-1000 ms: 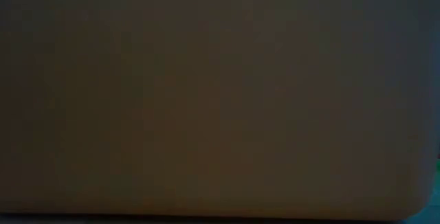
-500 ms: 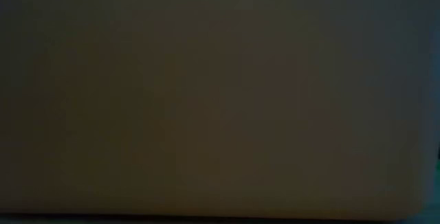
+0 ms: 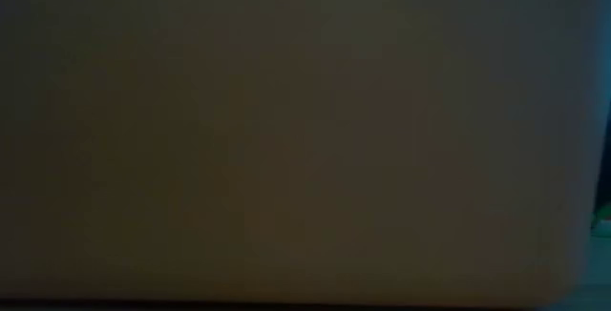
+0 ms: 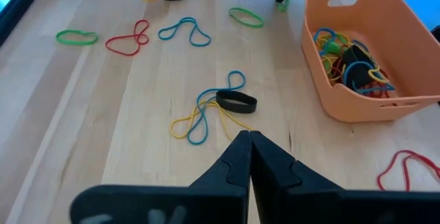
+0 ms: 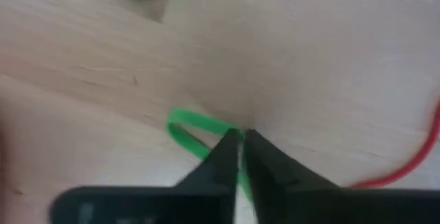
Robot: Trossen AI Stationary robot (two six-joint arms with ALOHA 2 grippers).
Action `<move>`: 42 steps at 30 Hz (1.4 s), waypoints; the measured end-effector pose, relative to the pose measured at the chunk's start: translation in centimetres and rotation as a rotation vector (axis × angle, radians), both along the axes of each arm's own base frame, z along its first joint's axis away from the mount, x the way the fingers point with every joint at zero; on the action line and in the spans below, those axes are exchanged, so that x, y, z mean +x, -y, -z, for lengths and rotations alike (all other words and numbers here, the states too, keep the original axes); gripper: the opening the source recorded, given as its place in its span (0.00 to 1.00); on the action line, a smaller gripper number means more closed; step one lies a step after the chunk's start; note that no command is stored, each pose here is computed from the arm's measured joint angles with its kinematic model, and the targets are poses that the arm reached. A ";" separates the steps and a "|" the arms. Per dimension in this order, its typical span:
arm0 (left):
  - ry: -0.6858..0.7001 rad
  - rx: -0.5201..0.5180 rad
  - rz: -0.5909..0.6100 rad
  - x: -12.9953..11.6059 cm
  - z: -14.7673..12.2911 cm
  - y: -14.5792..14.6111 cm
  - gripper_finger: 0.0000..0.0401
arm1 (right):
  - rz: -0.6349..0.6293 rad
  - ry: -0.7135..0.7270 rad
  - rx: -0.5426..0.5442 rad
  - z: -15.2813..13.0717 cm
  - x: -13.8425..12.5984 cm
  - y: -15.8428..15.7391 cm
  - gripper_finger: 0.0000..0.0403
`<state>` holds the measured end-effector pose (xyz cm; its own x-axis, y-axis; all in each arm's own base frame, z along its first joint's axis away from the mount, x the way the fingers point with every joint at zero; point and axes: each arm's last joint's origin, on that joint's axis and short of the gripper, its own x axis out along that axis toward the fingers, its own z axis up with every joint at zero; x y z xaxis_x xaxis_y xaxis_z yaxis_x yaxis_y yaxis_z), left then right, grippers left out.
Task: Pick and place rubber bands into bin
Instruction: Put the bottom green rubber band into the bin
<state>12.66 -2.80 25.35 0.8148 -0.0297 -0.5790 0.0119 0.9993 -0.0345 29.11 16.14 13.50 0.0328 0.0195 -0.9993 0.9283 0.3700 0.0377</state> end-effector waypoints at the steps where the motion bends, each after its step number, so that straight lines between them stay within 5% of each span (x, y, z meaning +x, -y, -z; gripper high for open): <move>1: 0.000 -0.001 0.001 0.0 0.0 0.0 0.00 | 0.000 0.003 0.001 0.0 0.0 0.0 0.03; 5: 0.000 -0.001 0.002 0.0 0.0 0.0 0.00 | -0.004 -0.014 0.000 -1.1 0.6 -0.5 0.03; 15: 0.000 0.000 0.004 0.0 0.0 0.0 0.00 | -0.031 -0.100 -0.074 -8.9 1.1 -1.9 0.01; 21: -0.001 0.000 0.004 0.0 0.0 0.0 0.00 | -0.054 0.168 -0.150 -13.2 3.1 -2.5 0.00; 26: -0.001 0.001 0.003 0.0 0.0 0.0 0.01 | -0.204 0.478 -0.163 -15.3 5.6 -3.4 0.00; 30: -0.001 -0.001 0.003 0.0 0.0 0.0 0.01 | -0.272 0.587 -0.156 -14.5 7.5 -3.8 0.00; 42: -0.005 -0.015 0.025 0.0 0.0 0.1 0.00 | -0.441 0.554 -0.010 -6.3 12.0 -6.0 0.01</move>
<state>12.64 -2.92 25.32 0.8106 -0.0588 -0.5826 0.0368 0.9981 -0.0494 41.11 22.12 19.76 0.5278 0.1390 -0.8379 0.5366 0.7102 0.4558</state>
